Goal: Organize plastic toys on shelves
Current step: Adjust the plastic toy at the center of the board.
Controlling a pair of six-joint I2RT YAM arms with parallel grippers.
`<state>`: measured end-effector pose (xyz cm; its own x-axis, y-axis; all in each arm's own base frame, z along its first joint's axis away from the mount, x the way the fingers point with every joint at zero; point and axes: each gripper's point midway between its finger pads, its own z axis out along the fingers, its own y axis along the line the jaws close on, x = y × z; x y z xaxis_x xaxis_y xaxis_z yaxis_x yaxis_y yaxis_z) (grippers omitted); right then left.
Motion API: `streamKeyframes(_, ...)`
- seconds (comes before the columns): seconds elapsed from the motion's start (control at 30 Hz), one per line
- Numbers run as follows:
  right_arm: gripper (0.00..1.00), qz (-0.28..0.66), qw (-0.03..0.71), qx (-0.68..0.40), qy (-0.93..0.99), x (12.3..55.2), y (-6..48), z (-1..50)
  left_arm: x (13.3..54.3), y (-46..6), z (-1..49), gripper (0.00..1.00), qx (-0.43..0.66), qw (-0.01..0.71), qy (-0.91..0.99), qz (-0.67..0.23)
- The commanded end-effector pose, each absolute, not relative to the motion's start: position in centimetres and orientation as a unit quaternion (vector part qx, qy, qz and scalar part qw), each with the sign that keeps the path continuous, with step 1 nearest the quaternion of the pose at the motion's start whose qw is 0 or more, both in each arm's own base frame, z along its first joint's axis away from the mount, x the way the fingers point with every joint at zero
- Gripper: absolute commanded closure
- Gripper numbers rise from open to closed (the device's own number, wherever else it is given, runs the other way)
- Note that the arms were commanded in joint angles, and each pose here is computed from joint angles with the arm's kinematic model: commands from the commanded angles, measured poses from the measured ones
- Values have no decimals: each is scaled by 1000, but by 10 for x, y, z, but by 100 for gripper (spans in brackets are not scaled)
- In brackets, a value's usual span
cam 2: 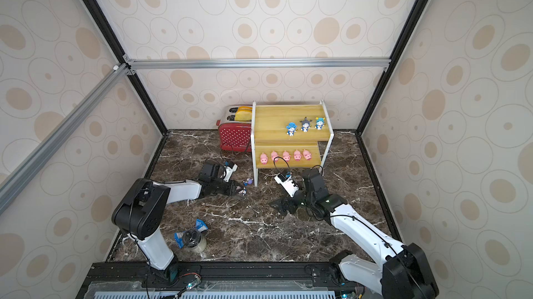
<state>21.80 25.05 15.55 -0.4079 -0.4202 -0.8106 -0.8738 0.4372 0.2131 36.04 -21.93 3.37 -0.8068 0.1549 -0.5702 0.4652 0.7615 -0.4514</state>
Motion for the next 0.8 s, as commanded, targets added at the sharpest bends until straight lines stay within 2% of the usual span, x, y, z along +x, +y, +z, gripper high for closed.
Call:
streamKeyframes(0.0,13,320,348,-429,770,215,252,147,339,-230,23,68,203,223,901,-312)
streamKeyframes(0.27,14,312,345,-438,770,215,255,137,317,-250,41,91,215,234,890,-328)
streamKeyframes(0.4,15,310,358,-441,763,219,260,134,310,-253,50,96,224,227,891,-325)
streamKeyframes(0.6,17,297,394,-483,724,219,278,123,304,-251,58,97,221,222,894,-321)
streamKeyframes(0.77,21,227,417,-545,691,227,292,105,297,-256,70,98,220,197,895,-334)
